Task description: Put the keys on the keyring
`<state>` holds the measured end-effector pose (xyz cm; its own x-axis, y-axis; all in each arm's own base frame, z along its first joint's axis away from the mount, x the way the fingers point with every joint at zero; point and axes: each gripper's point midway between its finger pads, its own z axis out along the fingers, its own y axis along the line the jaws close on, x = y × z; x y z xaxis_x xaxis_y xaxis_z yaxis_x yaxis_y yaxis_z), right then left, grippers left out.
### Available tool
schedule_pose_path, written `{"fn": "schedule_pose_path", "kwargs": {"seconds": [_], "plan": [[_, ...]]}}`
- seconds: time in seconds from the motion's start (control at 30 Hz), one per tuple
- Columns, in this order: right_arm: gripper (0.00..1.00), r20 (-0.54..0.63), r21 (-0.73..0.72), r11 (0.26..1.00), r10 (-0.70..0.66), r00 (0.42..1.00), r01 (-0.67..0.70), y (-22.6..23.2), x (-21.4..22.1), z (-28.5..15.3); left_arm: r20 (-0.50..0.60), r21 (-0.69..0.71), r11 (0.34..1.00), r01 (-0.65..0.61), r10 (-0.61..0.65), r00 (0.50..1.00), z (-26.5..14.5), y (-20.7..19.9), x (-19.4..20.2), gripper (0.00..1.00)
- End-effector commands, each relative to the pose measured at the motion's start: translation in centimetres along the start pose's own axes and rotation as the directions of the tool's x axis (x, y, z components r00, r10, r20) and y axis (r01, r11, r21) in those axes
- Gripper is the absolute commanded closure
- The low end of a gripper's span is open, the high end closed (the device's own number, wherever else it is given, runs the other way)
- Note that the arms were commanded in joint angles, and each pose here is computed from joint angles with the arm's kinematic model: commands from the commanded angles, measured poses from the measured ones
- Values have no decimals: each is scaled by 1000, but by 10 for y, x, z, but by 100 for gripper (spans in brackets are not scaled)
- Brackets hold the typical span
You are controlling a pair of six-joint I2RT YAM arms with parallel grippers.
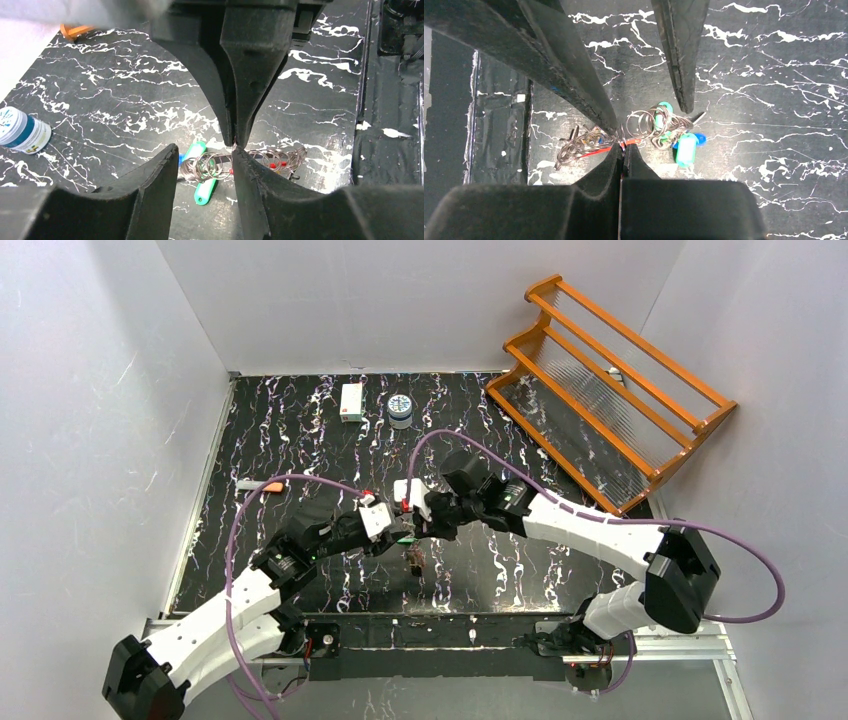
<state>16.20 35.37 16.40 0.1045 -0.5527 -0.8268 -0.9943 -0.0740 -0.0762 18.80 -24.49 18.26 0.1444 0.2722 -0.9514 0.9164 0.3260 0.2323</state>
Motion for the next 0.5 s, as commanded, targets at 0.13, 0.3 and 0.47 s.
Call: {"fn": "schedule_pose_path", "kwargs": {"seconds": [0.13, 0.3, 0.47], "plan": [[99, 19, 27, 999, -36, 999, 35, -7, -25, -1, -23, 17, 1000, -12, 12, 1000, -6, -5, 3, 58], [99, 26, 17, 1000, -27, 999, 26, -5, -26, 2, -11, 44, 999, 14, -14, 1000, -3, -12, 7, 65], [99, 32, 8, 1000, -25, 999, 25, -3, -27, 3, 12, 66, 997, 40, -40, 999, 2, -16, 7, 65]]}}
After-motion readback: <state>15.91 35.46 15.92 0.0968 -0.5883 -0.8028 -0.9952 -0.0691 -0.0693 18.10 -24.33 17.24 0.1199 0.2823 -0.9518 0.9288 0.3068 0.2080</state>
